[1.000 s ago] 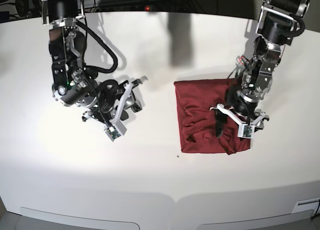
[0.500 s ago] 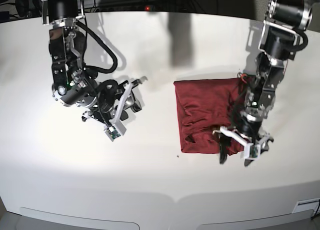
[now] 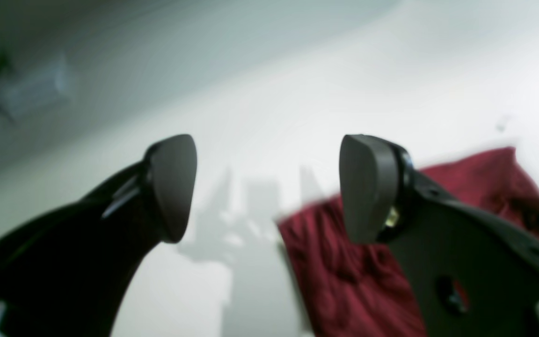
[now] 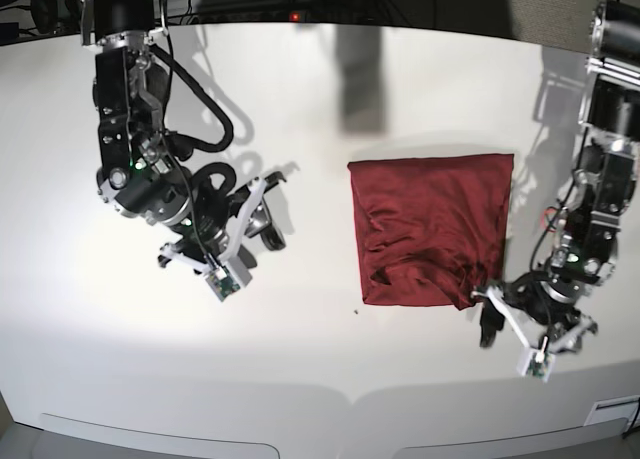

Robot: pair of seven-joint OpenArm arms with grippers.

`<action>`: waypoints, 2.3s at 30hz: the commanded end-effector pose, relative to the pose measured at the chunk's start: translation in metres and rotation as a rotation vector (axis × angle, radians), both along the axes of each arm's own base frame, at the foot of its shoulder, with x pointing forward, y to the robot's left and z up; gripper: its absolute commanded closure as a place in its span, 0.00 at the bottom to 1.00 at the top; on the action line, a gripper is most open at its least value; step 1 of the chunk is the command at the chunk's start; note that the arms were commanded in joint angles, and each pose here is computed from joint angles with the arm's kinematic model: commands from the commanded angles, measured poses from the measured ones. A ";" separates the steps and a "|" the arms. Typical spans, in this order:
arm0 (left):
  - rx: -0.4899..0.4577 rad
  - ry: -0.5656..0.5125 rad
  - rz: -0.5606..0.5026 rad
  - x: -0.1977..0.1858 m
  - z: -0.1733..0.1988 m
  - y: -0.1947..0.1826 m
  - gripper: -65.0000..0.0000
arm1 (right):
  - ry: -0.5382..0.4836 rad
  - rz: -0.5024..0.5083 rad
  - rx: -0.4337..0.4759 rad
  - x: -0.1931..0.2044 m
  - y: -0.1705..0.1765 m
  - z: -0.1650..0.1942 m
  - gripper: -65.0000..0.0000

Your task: Fold the T-shirt properly

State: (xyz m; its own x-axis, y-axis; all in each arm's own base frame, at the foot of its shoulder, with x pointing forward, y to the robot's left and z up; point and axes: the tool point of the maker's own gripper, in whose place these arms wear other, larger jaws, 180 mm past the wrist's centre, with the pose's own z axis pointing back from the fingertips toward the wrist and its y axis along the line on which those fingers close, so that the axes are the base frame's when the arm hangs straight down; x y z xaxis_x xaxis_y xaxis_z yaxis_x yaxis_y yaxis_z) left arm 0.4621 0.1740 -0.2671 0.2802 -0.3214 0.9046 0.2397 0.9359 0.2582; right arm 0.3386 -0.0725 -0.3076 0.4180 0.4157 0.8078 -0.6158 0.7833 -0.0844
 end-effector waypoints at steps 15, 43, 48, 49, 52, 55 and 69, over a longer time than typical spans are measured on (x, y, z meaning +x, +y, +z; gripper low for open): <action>0.050 0.063 0.177 -0.171 -0.008 0.050 0.30 | 0.079 -0.259 -0.087 -0.118 -0.095 0.028 0.59; 0.020 0.803 0.428 -0.492 -0.226 0.131 0.30 | 0.921 -0.387 0.172 -0.402 -0.091 -0.123 0.59; -0.019 0.990 0.500 -0.540 -0.315 0.143 0.30 | 1.091 -0.390 0.170 -0.417 -0.090 -0.234 0.59; -0.025 1.009 0.522 -0.545 -0.325 0.144 0.30 | 1.143 -0.438 0.129 -0.425 -0.099 -0.255 0.59; -0.044 1.032 0.580 -0.561 -0.343 0.144 0.30 | 1.291 -0.502 0.077 -0.442 -0.108 -0.293 0.59; -0.042 1.121 0.592 -0.575 -0.352 0.135 0.30 | 1.325 -0.555 0.057 -0.436 -0.121 -0.307 0.59; -0.024 1.100 0.421 -0.534 -0.362 0.105 0.30 | 1.310 -0.540 0.019 -0.398 -0.144 -0.307 0.59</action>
